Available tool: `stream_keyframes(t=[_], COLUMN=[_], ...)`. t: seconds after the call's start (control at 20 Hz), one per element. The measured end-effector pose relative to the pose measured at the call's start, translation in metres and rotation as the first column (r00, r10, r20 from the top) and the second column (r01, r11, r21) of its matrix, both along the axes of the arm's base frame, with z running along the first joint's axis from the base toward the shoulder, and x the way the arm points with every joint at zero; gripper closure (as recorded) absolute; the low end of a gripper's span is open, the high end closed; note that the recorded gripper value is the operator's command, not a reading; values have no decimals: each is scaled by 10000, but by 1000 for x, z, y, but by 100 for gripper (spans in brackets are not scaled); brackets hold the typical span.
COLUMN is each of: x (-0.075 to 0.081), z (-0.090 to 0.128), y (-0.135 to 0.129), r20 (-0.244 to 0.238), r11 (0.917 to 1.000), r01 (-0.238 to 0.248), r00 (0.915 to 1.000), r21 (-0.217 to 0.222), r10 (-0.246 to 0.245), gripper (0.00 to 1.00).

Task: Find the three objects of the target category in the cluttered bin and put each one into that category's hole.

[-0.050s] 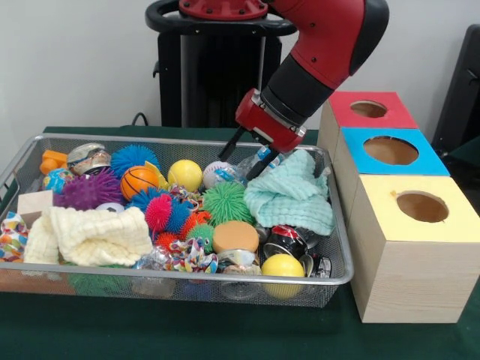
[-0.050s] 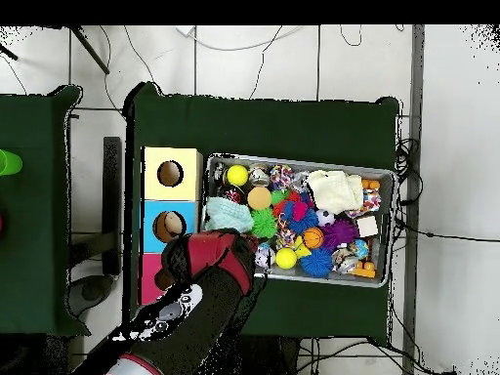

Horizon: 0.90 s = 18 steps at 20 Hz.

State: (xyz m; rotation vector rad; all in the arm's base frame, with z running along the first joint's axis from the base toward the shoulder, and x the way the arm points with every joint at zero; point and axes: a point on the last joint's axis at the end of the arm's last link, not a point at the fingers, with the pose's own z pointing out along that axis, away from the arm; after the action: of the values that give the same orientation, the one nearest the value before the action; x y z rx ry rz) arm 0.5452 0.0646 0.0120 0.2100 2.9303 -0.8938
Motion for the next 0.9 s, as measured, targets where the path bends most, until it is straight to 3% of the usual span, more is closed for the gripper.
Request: stream_keyframes(t=[0.55, 0.85, 0.9], x=[-2, 9, 13], z=[-2, 4, 9], y=[3, 5, 2], r20=[-170, -769, -990], r11=[9997, 9983, 9963], r01=[-94, 498, 812], r00=[9998, 9957, 9916], r21=[-226, -288, -297], r10=[90, -518, -837], gripper=[0, 0, 0])
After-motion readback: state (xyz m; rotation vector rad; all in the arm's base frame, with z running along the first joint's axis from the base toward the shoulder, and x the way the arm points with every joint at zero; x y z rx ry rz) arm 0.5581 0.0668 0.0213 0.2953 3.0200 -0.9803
